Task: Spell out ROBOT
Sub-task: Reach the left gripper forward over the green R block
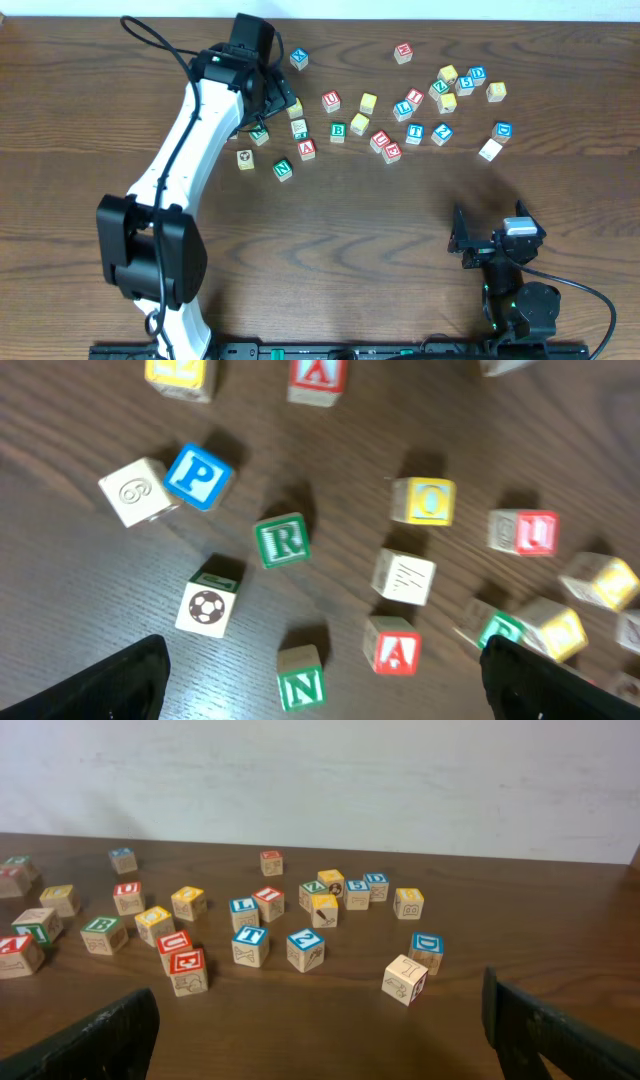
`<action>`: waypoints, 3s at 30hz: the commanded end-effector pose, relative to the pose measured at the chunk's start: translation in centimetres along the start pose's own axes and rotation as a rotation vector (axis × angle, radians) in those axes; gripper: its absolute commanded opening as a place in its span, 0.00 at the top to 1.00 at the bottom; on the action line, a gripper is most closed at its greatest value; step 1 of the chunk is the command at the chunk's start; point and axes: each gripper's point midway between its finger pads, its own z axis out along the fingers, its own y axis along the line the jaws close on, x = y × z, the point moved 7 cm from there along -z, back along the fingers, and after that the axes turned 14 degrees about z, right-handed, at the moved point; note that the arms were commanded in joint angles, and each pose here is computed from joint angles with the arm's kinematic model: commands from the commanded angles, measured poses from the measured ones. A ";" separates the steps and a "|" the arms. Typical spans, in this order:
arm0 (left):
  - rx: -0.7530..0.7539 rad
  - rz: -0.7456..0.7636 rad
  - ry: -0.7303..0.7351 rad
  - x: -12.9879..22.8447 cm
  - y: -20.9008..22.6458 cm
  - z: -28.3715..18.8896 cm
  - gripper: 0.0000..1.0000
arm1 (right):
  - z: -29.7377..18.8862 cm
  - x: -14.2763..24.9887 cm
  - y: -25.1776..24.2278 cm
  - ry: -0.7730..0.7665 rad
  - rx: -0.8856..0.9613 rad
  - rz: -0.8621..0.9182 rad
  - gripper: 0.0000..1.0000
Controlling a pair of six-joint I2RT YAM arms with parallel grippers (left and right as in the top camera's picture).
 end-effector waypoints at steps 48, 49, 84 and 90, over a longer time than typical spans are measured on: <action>-0.169 -0.112 0.095 1.2 0.9 10.4 0.02 | 0.0 0.0 -0.1 -0.002 0.007 0.007 0.01; -0.168 -0.112 0.093 1.1 0.9 10.5 0.02 | 0.0 0.0 -0.1 -0.002 0.007 0.007 0.01; -0.157 -0.134 0.128 2.0 2.5 12.4 0.12 | 0.0 0.0 -0.1 -0.002 0.007 0.007 0.01; -0.154 -0.123 0.129 2.2 2.0 12.4 0.19 | 0.0 0.0 -0.1 -0.002 0.007 0.007 0.01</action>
